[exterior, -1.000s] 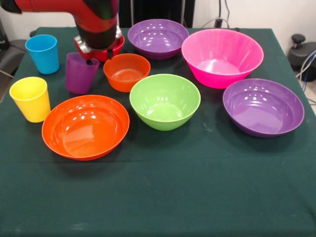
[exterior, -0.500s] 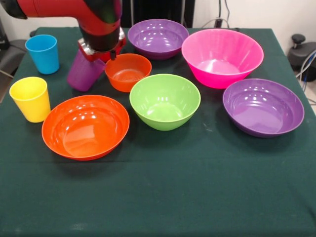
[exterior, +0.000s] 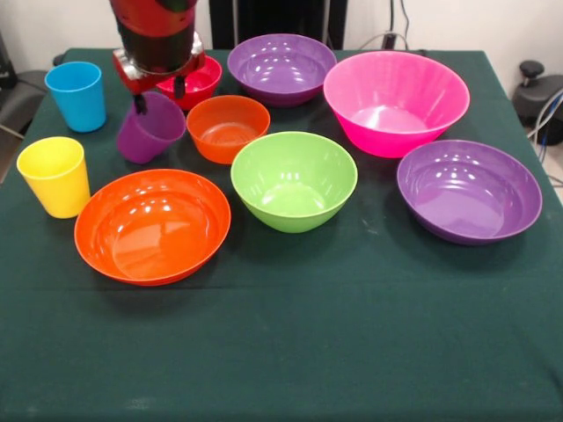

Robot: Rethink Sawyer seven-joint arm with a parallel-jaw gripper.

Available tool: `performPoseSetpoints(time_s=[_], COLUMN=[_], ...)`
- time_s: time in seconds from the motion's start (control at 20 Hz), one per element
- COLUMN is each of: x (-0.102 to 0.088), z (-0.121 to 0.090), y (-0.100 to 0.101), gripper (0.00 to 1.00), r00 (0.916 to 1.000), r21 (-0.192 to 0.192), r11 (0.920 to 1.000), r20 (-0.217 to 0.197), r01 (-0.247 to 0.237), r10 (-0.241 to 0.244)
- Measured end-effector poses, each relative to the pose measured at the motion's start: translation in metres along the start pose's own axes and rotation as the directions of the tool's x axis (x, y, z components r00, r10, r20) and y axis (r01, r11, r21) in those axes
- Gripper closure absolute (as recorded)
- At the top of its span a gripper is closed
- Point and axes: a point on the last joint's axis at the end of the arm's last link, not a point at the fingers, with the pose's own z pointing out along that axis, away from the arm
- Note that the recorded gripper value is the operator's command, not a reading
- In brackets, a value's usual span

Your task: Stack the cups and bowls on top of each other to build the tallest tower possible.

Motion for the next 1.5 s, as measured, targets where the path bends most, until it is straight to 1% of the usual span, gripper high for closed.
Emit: performPoseSetpoints(time_s=[0.1, 0.15, 0.55, 0.85, 1.1, 1.15, 1.25, 1.3, 1.5], x=[0.002, 0.008, 0.02, 0.021, 0.017, 0.015, 0.013, 0.011, 0.009], z=[-0.005, -0.01, -0.009, -0.007, -0.003, 0.002, 0.005, 0.011, 0.019], y=[-0.003, -0.007, -0.01, -0.009, -0.007, -0.006, -0.005, -0.002, 0.003], gripper=[0.0, 1.0, 1.0, 1.0, 1.0, 1.0, 1.0, 1.0, 1.0], r00=[1.0, 0.9999, 0.9997, 0.9998, 0.9996, 0.9995, 0.9993, 0.999, 0.9988], r21=[0.009, 0.016, 0.01, 0.006, 0.009, 0.007, 0.005, 0.001, -0.008], r11=[0.9999, 0.9998, 0.9997, 0.9997, 0.9998, 0.9999, 0.9999, 1.0, 1.0], r20=[0.003, 0.005, 0.0, -0.001, 0.02, 0.03, 0.035, 0.044, 0.05], r01=[-0.005, -0.013, -0.024, -0.022, -0.017, -0.015, -0.012, -0.008, 0.0], r10=[0.005, 0.013, 0.024, 0.022, 0.017, 0.014, 0.012, 0.008, 0.001])
